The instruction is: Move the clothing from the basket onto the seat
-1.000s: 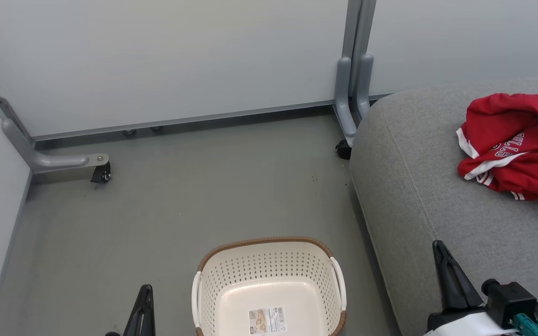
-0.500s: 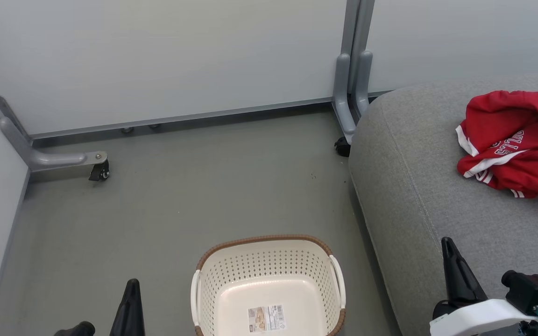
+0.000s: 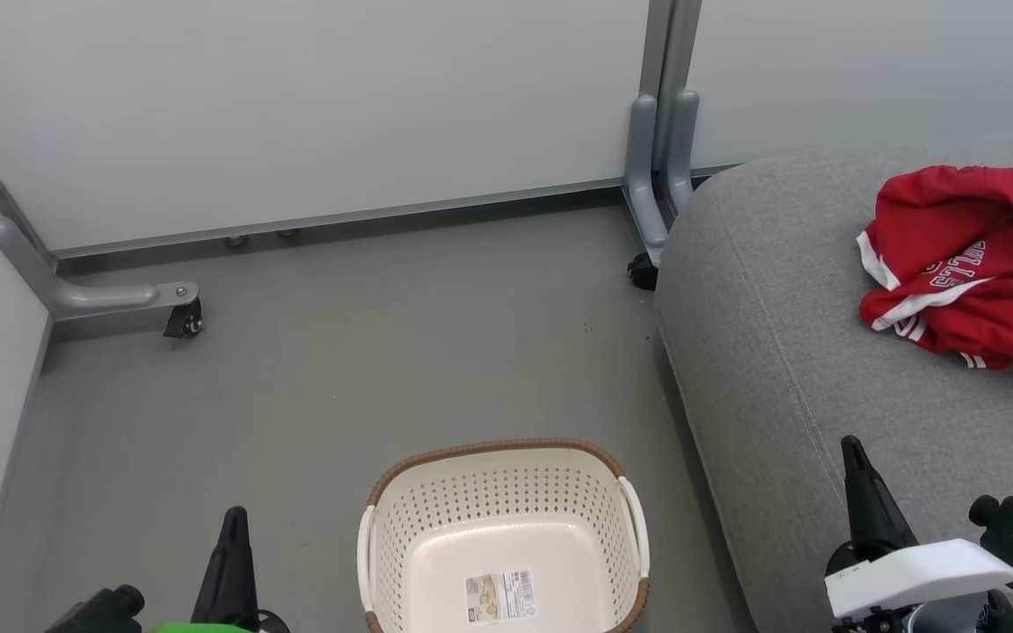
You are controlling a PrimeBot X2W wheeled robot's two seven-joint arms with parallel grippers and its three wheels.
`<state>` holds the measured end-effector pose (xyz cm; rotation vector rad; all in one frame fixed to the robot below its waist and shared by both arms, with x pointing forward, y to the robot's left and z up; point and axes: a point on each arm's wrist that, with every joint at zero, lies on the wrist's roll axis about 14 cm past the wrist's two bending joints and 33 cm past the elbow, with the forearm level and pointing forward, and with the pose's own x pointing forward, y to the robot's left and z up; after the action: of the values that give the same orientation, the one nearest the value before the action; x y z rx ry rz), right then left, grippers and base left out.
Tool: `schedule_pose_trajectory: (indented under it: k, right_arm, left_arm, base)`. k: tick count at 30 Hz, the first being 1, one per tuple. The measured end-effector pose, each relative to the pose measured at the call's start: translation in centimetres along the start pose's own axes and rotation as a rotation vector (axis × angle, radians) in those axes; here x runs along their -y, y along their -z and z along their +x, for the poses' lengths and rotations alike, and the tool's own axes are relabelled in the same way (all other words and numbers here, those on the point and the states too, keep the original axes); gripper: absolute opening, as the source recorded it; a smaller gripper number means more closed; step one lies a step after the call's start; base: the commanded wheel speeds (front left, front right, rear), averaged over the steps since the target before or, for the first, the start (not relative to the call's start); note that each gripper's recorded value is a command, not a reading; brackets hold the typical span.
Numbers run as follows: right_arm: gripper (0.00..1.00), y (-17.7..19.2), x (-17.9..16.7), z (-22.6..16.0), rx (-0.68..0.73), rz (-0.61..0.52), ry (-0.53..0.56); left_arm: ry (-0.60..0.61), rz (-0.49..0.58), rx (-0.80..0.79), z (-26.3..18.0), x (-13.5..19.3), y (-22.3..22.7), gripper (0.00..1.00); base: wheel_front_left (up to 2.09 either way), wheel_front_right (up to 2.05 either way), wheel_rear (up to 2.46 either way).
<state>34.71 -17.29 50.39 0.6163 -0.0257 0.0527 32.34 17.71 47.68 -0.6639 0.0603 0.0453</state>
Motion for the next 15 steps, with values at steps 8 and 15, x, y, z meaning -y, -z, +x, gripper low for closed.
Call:
schedule_pose_trajectory:
  k: [8,15]
  right_arm:
    - [0.00,-0.2,0.4,0.5,-0.002,0.116,0.020]
    - [0.00,-0.3,0.7,0.9,-0.002,0.210,0.035]
  left_arm:
    - [-0.009,-0.110,-0.001,0.7,-0.2,-0.4,0.00]
    - [-0.008,-0.200,-0.004,1.4,-0.2,-0.7,0.00]
  base:
    - [0.00,0.00,0.00]
    - [0.00,0.00,0.00]
